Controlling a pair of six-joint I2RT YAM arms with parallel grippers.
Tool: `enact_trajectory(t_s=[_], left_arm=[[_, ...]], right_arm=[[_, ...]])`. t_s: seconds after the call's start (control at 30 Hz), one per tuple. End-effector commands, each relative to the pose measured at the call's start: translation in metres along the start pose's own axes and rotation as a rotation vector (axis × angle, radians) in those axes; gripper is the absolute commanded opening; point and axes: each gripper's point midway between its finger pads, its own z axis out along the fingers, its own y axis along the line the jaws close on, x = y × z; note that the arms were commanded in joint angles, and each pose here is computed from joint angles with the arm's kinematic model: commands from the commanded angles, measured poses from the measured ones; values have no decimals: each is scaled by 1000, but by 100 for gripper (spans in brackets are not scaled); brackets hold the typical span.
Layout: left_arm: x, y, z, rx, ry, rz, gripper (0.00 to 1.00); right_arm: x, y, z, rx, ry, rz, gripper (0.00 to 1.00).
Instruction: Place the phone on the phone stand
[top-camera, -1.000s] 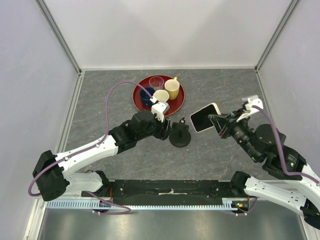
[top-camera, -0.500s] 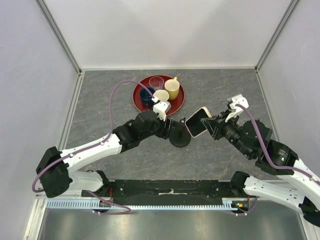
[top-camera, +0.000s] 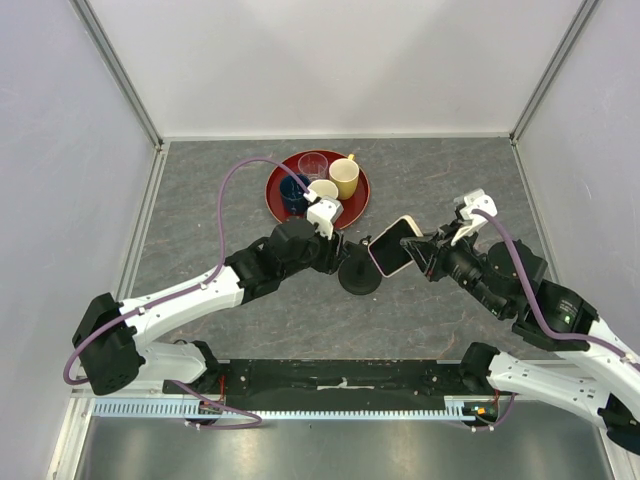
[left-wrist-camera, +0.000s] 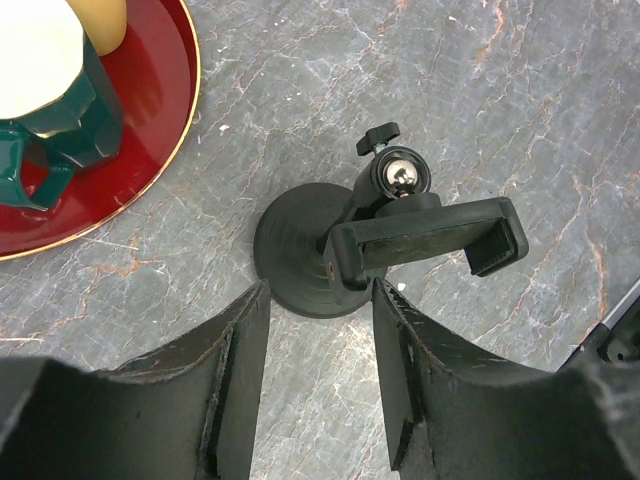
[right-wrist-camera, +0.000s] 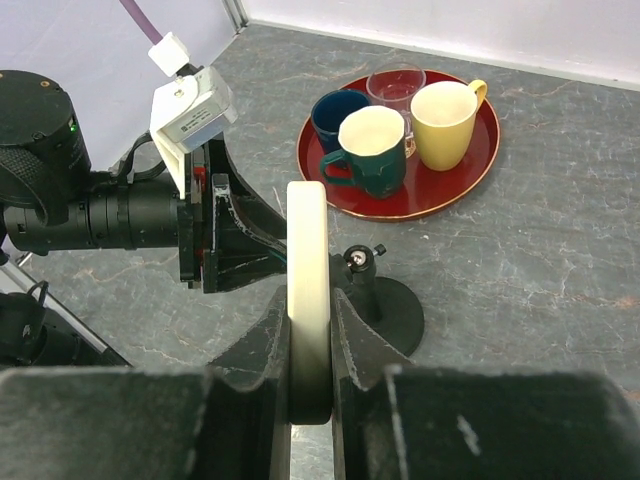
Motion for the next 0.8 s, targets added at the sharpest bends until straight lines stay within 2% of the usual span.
enact_trajectory(t_s=[0.0,0.3,0.4,0.5,0.53,0.6,0.77], left_arm=[[-22,-7,3,20,-59,24,52],[-21,-8,13,23,-58,32,51],[-19,-8,13,30,-58,45,43],[-24,-13,12,60,-97,69,28],[-24,-13,11,64,-96,86,19],[-22,-12,11,65,-84,103,10],[-25,-14,6,81,-93,139,2]], right_arm=[[-20,10,2,-36,-65,24,0],[-5,9,12,-28,-22,-23,0],[6,9,18,-36,4,-63,0],[14,8,19,-52,10,-115,0],[14,9,19,-61,6,-125,0],[19,7,19,-66,13,-164,0],[28,26,17,-198,39,-235,0]])
